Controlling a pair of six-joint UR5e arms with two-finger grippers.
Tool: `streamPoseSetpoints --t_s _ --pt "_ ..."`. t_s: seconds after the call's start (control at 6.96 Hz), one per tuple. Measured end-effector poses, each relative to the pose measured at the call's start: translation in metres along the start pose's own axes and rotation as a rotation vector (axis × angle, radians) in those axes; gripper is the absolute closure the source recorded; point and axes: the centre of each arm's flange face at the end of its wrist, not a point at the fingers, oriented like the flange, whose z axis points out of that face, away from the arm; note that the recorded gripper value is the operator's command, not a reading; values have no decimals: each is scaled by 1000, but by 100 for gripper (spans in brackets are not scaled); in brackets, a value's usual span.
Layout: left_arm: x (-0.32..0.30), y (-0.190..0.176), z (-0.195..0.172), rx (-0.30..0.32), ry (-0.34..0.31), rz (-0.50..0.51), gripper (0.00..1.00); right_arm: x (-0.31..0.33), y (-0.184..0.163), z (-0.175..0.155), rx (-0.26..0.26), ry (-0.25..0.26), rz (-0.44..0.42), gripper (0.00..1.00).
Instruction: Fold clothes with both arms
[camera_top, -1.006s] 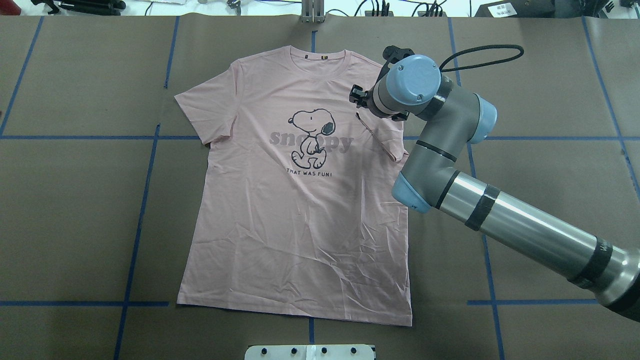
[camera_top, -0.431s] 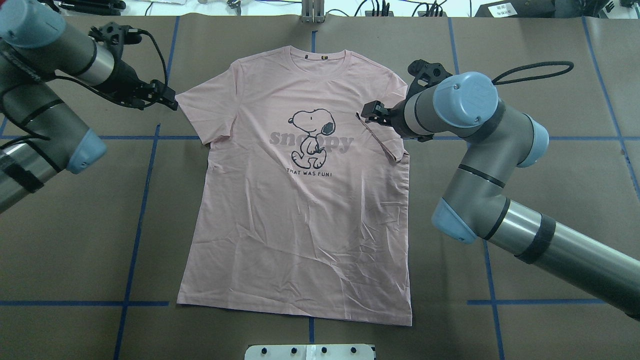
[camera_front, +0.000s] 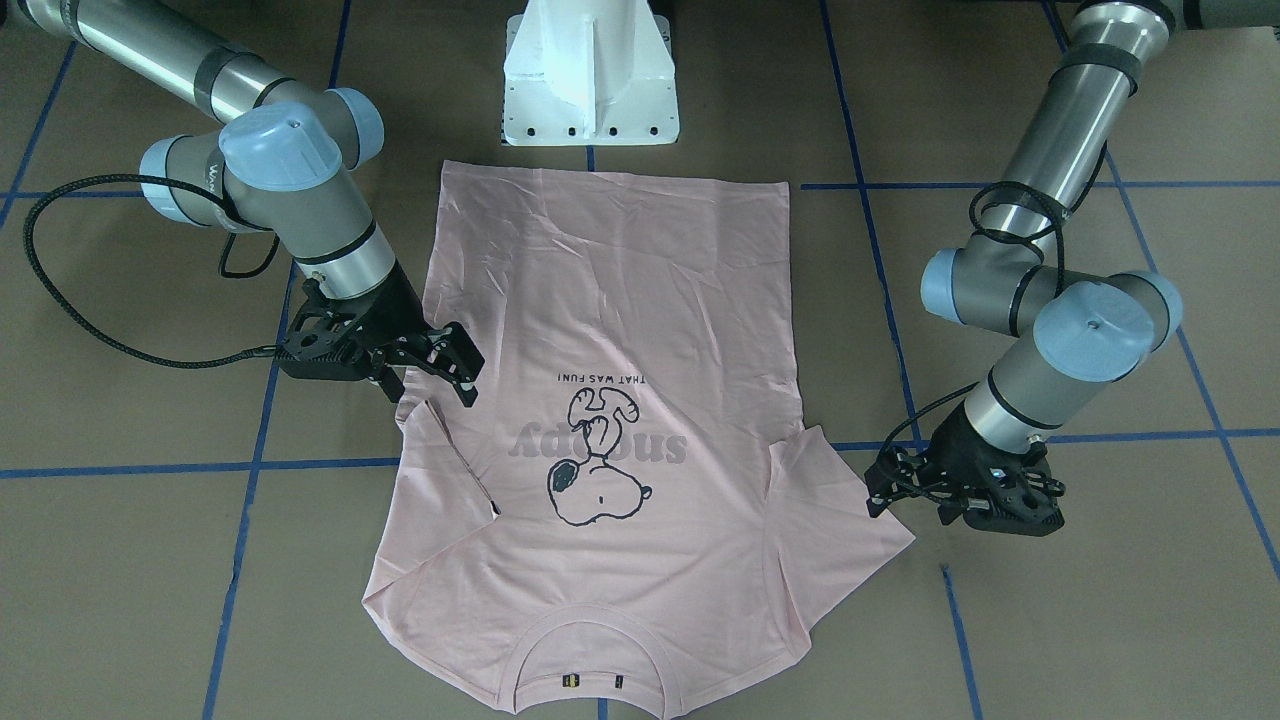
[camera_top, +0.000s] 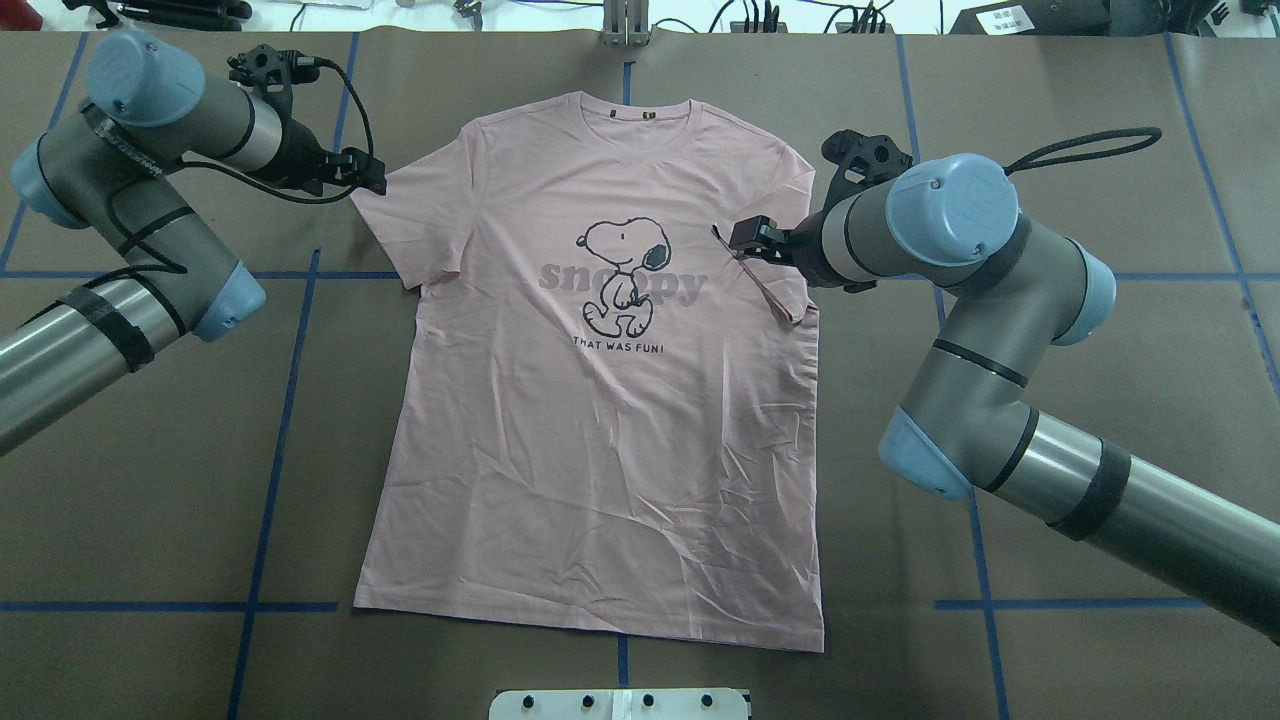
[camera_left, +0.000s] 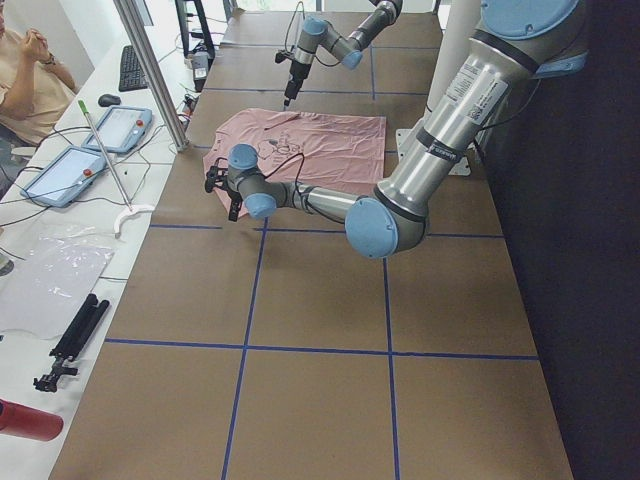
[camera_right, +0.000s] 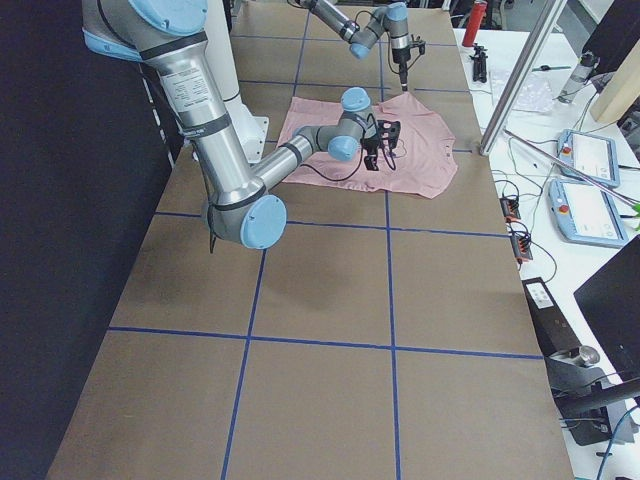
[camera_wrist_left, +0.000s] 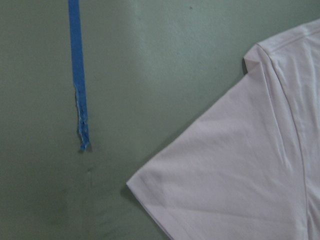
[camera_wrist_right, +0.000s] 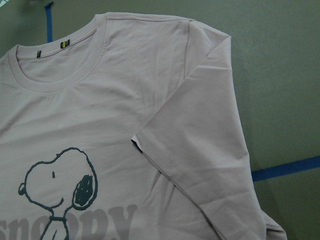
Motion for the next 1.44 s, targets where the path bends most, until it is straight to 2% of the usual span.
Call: streamPoseSetpoints --t_s 0.29,0.57,0.72,0.86,1.01,1.44 --pt "-5 1 14 20 -35 -5 31 -1 2 1 -2 -1 -2 0" --pt "-8 2 19 20 -42 -6 57 -1 3 1 -2 -2 -1 0" --pt "-6 4 21 17 -41 -4 63 -1 3 1 -3 -2 -1 0" --pt "-4 6 22 15 -40 -2 93 -1 3 0 -3 -2 0 0" --pt "-3 8 24 12 -39 0 100 -1 3 0 -3 -3 0 0" --pt "14 3 18 24 -16 -26 100 -2 1 0 -2 -3 -1 0"
